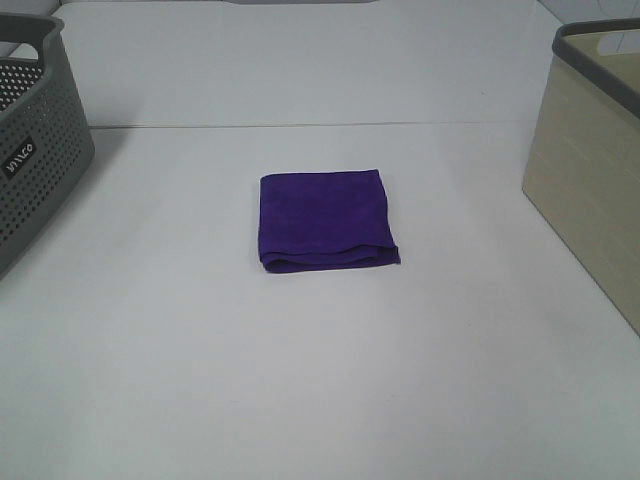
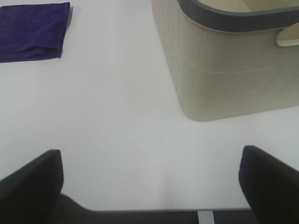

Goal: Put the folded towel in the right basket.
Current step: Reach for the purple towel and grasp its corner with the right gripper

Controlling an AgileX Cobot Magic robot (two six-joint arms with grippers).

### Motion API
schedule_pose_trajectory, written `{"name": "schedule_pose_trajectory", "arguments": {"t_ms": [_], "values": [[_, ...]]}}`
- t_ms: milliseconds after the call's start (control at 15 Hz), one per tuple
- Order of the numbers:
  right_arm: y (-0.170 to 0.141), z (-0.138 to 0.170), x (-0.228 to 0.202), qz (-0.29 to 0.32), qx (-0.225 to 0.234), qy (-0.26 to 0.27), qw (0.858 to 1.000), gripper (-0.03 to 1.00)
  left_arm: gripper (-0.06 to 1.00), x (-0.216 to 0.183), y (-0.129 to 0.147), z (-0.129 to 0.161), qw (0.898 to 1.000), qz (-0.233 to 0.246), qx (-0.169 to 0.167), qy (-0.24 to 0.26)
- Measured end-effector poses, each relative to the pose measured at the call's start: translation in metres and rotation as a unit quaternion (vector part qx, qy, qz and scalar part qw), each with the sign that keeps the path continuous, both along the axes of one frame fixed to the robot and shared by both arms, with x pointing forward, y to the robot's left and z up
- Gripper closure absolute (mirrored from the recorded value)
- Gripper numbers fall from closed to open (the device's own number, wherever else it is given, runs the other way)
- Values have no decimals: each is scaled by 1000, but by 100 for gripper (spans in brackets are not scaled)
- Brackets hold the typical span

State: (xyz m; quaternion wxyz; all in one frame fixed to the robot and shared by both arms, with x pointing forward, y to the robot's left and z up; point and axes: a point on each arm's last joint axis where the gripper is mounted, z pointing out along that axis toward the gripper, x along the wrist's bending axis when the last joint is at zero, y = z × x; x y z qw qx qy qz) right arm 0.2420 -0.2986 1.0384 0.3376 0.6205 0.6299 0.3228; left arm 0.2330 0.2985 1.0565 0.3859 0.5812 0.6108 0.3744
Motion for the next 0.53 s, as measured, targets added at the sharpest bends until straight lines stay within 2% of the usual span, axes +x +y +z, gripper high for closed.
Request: {"name": "schedule_pose_trajectory", "arguments": {"t_ms": [200,333,400,533], "values": [[4,33,28,12,24,72,997,-1,-5,0,0,0,1000,0,0,0],[9,76,62,28,56,127,990,-1,-5,0,0,0,1000,0,0,0],[10,96,85,30,62,139,988,-1,-5,0,0,0,1000,0,0,0],[10,116,127,30,67,160,984,-1,-5,0,0,0,1000,0,0,0]]}}
